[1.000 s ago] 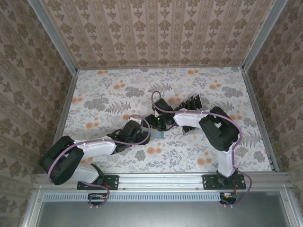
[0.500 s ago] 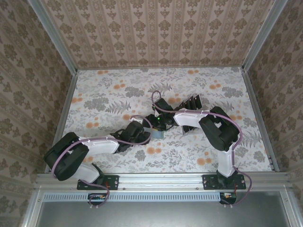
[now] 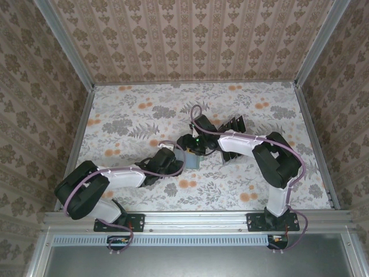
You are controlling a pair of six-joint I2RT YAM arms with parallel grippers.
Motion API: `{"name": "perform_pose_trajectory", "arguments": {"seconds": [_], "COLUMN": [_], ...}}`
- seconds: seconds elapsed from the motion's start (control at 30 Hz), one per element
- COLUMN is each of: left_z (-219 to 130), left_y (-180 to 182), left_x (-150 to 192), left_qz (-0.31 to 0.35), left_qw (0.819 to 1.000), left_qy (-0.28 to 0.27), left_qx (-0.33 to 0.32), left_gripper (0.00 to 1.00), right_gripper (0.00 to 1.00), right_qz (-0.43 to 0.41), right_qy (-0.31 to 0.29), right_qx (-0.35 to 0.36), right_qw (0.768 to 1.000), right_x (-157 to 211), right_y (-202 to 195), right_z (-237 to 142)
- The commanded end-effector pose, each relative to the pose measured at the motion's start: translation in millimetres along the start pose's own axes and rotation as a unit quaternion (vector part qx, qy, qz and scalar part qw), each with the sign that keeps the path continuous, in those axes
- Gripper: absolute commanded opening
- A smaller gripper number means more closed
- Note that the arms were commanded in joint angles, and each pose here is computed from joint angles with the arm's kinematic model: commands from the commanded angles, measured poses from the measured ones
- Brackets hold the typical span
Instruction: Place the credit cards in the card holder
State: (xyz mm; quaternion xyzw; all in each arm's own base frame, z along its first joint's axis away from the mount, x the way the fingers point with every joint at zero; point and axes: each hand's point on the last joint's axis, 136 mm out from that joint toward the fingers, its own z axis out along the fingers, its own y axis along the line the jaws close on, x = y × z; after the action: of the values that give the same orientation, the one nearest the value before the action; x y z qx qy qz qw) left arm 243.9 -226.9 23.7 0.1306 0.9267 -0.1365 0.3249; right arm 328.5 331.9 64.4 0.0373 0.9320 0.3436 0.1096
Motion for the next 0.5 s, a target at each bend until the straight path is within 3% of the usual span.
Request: {"name": "perform_pose_trajectory", "arguments": {"seconds": [0.0,0.27,0.47], "left_z": [5,6,-2], "left_y": [-1,-3,-6], "left_x": [12,10,3], "left_qz": [-0.005,-0.004,-0.005], "left_qw": [1.0,1.0,1.0], "left_qy": [0.019,0.017,0.008], "left_qx": [0.005,0.007,0.015], "left_gripper": [0.81,0.8,0.81], "right_gripper": [0.62,0.62,0.62], "right_qz": [0.009,0.016,0.005], "right_qy": [0.007,0.018,0.025], "right_qx": [0.008,0.002,-0.021], "right_qw": [1.0,1.0,0.999], "right_x": [8,11,10], "right_y": [-9,-14,5], "right_z": [0,12,14]}}
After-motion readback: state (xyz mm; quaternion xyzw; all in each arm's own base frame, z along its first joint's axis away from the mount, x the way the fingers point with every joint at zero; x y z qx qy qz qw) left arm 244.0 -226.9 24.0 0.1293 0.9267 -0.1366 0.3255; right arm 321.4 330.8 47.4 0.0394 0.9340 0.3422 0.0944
